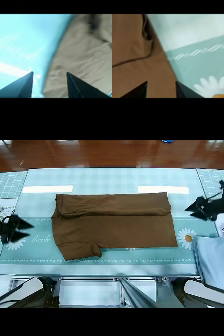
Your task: Fold the shirts.
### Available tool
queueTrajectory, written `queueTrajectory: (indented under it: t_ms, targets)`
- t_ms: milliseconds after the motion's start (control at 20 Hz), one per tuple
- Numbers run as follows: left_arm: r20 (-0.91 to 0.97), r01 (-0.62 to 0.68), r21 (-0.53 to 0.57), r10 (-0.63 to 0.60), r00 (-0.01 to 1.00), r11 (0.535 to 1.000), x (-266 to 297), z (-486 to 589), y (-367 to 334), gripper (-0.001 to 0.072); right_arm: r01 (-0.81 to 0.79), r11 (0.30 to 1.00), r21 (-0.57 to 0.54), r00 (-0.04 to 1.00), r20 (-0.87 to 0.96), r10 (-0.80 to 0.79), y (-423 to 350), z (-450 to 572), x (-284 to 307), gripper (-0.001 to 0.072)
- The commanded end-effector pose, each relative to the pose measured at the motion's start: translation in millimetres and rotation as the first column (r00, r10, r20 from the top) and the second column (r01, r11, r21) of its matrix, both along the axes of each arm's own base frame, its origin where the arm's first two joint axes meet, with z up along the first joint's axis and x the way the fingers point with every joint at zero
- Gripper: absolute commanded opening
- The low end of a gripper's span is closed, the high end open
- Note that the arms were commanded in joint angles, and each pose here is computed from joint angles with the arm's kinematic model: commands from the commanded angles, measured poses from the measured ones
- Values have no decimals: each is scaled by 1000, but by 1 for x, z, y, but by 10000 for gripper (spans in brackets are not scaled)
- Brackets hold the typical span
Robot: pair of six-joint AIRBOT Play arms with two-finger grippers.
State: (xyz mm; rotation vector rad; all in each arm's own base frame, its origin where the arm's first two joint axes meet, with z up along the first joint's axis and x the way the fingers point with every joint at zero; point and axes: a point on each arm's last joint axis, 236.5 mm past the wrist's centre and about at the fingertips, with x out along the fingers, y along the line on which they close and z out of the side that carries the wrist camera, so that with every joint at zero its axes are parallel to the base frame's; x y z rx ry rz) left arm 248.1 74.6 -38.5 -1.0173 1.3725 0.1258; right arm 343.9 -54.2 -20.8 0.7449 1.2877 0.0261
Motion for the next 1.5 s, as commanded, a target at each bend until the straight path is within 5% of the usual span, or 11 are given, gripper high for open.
queueTrajectory:
  t_ms: [0, 200, 500, 800, 850, 950, 1150, 1450]
  targets:
    - [-35, -138, -58, 136, 990, 989, -42, -35, -26, 509, 13, 993, 115, 994, 103, -25, 44, -9, -26, 411]
    - [-91, -36, -167, 21, 996, 985, -69, -55, -81, 509, -3, 992, 129, 995, 101, -11, 58, -13, -44, 411]
    - [-118, 165, -186, -189, 975, 969, -78, -61, -124, 509, -13, 990, 140, 995, 96, 0, 61, -11, -47, 411]
    - [-120, 219, -229, -251, 961, 949, -67, -78, -156, 508, -7, 989, 146, 995, 99, -8, 62, -10, -46, 411]
    - [-121, 229, -233, -262, 957, 945, -66, -81, -162, 489, 0, 988, 153, 994, 104, -16, 61, -8, -44, 411]
    - [-102, 299, -231, -329, 939, 926, -70, -85, -169, 20, 22, 988, 152, 993, 114, -40, 47, 1, -43, 411]
    - [-84, 331, -241, -359, 929, 912, -73, -80, -172, 13, 208, 978, 9, 965, -167, -204, -20, -37, -109, 412]
    - [-71, 333, -220, -355, 932, 917, -69, -83, -169, 13, 191, 978, 87, 936, -315, -155, 12, -65, -155, 414]
